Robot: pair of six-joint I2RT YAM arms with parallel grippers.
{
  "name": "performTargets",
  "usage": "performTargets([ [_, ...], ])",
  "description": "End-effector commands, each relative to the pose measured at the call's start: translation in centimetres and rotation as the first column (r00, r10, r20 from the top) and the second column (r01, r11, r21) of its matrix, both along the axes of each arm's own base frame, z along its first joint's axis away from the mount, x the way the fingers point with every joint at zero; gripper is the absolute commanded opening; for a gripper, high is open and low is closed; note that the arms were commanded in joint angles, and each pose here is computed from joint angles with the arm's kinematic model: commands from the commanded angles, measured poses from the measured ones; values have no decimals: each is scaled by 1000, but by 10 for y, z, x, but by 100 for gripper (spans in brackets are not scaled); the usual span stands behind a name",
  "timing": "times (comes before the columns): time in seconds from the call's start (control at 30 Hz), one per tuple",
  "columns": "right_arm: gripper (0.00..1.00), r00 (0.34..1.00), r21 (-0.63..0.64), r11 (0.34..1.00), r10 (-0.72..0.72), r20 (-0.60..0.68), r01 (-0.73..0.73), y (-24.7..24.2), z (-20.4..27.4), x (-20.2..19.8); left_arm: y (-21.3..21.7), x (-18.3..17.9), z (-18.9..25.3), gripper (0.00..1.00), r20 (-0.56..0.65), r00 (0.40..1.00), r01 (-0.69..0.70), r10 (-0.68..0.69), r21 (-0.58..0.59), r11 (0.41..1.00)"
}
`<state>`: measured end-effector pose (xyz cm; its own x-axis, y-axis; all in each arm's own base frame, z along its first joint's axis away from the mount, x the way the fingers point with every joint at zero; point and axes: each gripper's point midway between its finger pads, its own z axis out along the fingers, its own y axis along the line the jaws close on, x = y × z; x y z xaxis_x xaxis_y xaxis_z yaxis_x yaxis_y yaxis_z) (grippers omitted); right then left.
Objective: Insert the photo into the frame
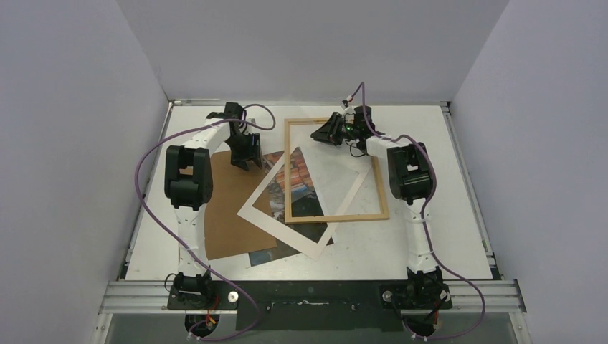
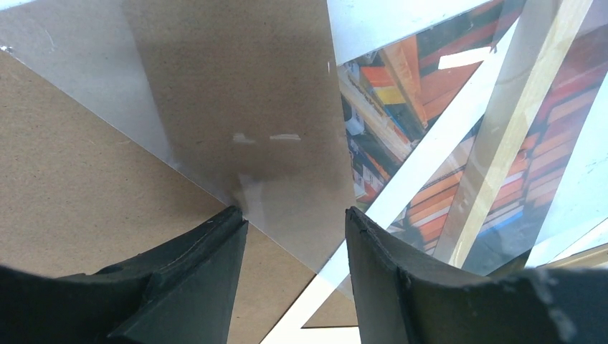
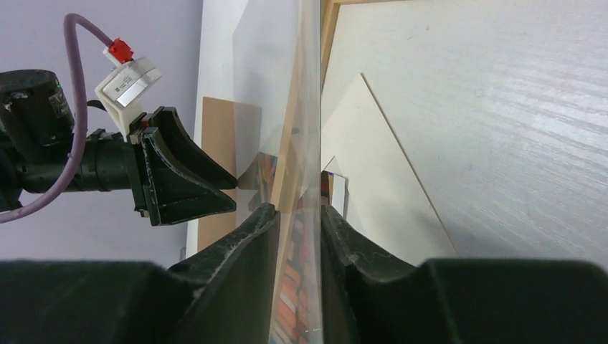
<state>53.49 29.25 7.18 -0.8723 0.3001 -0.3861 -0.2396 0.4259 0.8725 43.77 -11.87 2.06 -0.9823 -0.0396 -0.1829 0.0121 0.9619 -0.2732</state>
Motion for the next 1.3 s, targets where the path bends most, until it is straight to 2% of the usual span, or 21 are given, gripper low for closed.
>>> performTargets([
  [0.0,21,994,43,999,10,109,-14,8,31,8,16,-19,-57,52,-109,994,31,-21,91,995],
  [0.17,0,995,-20,1000,-10,95,12,-5,25,1,10,-7,-34,53,-66,998,6,-3,48,999],
  [0.4,0,996,-111,991,-72,57,78,-29,21,-18,-12,20,32,63,75,997,12,-4,-107,994],
  [0.6,0,981,-89,977,-192,38,195,-61,36,-29,-24,33,72,68,160,986,6,33,-236,972],
  [0.77,0,970,-135,962,-225,90,236,-80,40,-44,-26,30,73,69,160,985,-17,60,-256,966],
  [0.9,0,963,-173,948,-252,98,266,-90,23,-56,-29,26,74,69,135,987,-48,89,-282,958],
  [1.27,0,902,-196,885,-390,184,423,-116,29,-62,-41,18,64,69,90,989,-86,121,-323,942],
])
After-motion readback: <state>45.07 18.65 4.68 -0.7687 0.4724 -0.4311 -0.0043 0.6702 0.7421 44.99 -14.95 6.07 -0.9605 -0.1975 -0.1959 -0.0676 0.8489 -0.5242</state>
